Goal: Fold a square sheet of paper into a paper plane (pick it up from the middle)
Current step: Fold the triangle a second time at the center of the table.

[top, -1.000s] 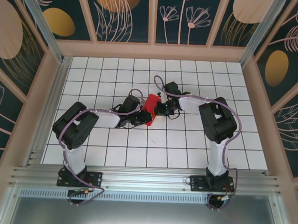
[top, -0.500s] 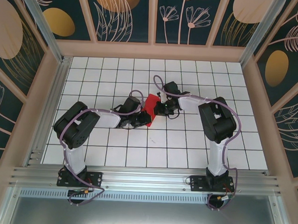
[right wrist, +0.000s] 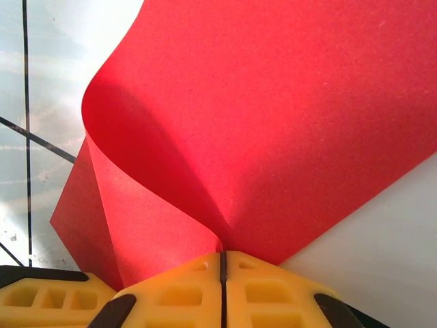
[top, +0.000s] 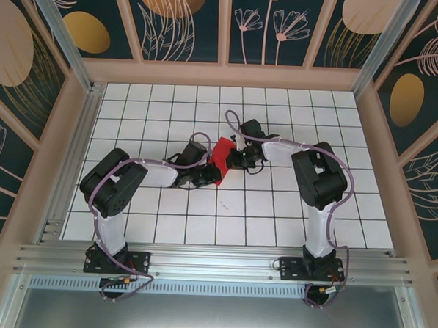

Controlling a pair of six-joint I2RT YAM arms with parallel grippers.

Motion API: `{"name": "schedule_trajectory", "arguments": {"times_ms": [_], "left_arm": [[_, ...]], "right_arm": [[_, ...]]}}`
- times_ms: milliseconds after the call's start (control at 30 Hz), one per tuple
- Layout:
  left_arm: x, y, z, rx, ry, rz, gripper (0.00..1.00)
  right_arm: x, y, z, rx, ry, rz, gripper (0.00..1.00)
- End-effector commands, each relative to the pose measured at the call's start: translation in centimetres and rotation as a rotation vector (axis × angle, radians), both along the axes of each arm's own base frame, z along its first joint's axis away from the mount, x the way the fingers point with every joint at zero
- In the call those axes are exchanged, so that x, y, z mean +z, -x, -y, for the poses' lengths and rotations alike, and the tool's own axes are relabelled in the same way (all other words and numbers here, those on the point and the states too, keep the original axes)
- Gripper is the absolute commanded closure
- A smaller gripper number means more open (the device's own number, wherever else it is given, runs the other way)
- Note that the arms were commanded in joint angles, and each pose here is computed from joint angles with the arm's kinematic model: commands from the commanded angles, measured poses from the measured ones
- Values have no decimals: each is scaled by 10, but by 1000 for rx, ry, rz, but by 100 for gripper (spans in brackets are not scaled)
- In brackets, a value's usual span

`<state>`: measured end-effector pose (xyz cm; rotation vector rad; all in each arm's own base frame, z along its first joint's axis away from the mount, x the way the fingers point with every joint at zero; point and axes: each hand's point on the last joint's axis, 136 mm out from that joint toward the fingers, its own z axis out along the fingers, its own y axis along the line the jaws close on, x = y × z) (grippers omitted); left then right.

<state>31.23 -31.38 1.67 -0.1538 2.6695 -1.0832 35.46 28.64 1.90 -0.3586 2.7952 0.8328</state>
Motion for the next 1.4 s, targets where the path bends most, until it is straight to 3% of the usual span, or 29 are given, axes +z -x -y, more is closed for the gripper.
{"name": "schedule_trajectory", "arguments": {"times_ms": [0, 200, 333, 533, 900, 1367], "left_arm": [[-13, 4, -3, -10, -49, -20, 89], [-15, 5, -4, -8, -60, -27, 89], [-20, 6, -7, 0, -86, -37, 91], [-23, 7, -10, 13, -108, -41, 91], [-24, 5, -11, 23, -118, -39, 92], [-20, 3, -10, 28, -113, -34, 93]], "right_arm": [[-18, 5, 2, 4, 54, -36, 89], [0, -4, -5, -12, 23, -15, 85], [34, -20, -8, -69, -9, 61, 79], [65, -30, 15, -194, 41, 179, 77], [31, 18, -17, -102, 1, 24, 90], [-10, 21, -15, -116, 56, -73, 92]]}}
